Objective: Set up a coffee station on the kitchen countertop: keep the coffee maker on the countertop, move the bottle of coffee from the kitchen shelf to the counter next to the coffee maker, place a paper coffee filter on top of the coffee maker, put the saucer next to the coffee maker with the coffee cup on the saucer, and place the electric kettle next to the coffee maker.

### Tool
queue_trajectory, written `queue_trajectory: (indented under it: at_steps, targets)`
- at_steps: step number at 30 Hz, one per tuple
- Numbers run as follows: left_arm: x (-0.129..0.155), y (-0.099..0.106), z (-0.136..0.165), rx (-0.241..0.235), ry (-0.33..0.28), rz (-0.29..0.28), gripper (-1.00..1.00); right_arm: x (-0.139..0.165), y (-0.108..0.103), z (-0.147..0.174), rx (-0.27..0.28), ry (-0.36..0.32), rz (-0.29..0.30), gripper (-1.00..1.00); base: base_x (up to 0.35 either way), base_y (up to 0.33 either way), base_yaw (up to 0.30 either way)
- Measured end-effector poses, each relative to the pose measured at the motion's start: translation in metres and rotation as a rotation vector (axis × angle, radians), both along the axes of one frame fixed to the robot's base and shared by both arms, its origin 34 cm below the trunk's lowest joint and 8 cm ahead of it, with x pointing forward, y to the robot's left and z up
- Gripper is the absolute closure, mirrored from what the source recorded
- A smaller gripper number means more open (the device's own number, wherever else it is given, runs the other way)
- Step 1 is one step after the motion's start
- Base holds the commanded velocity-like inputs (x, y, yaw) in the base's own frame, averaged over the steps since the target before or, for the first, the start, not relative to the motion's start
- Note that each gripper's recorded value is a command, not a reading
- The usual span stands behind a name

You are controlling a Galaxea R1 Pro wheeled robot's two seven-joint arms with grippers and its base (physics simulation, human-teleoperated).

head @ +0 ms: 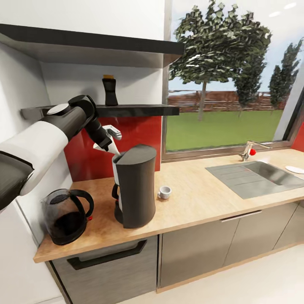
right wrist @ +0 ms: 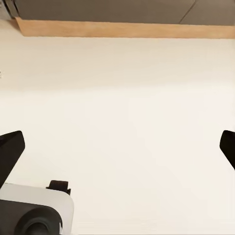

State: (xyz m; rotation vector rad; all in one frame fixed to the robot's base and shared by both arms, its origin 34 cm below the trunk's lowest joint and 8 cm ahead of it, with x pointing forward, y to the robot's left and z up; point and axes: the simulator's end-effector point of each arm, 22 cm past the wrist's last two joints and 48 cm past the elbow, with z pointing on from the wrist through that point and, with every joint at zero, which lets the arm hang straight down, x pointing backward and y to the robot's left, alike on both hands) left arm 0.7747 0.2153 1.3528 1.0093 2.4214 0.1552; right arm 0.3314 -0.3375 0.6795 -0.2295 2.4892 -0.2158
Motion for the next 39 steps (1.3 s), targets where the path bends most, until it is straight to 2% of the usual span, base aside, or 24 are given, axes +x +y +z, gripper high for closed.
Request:
queue_trajectory:
  at_steps: [6, 12, 15, 18, 35, 39]
  targets:
    - [0.0003, 0.0059, -0.0034, 0.045, 0.002, 0.005, 1.00, 0.0001, 0.0002, -0.0001, 0.000, 0.000, 0.001, -1.00, 0.058, 0.085, -0.002]
    - [0.0003, 0.0051, -0.0035, 0.065, 0.001, 0.002, 1.00, 0.0001, 0.0002, -0.0001, 0.000, 0.000, 0.001, -1.00, 0.006, 0.008, 0.000]
    - [0.0000, 0.0051, -0.0051, 0.131, 0.000, -0.003, 1.00, 0.0000, 0.0002, -0.0001, 0.000, 0.001, 0.001, -1.00, 0.000, 0.000, 0.000]
    - [-0.0004, 0.0040, -0.0051, 0.156, 0.000, -0.007, 1.00, 0.0001, 0.0002, -0.0001, 0.000, 0.000, 0.001, -1.00, 0.000, 0.000, 0.000]
    - [-0.0001, 0.0043, 0.0021, 0.173, -0.011, -0.008, 1.00, -0.0006, 0.0001, -0.0004, 0.000, 0.002, 0.001, -1.00, 0.079, 0.054, 0.000]
    - [0.0003, 0.0037, 0.0004, 0.174, -0.008, -0.009, 1.00, -0.0006, 0.0001, -0.0005, 0.000, 0.002, 0.001, -1.00, 0.001, 0.001, -0.173]
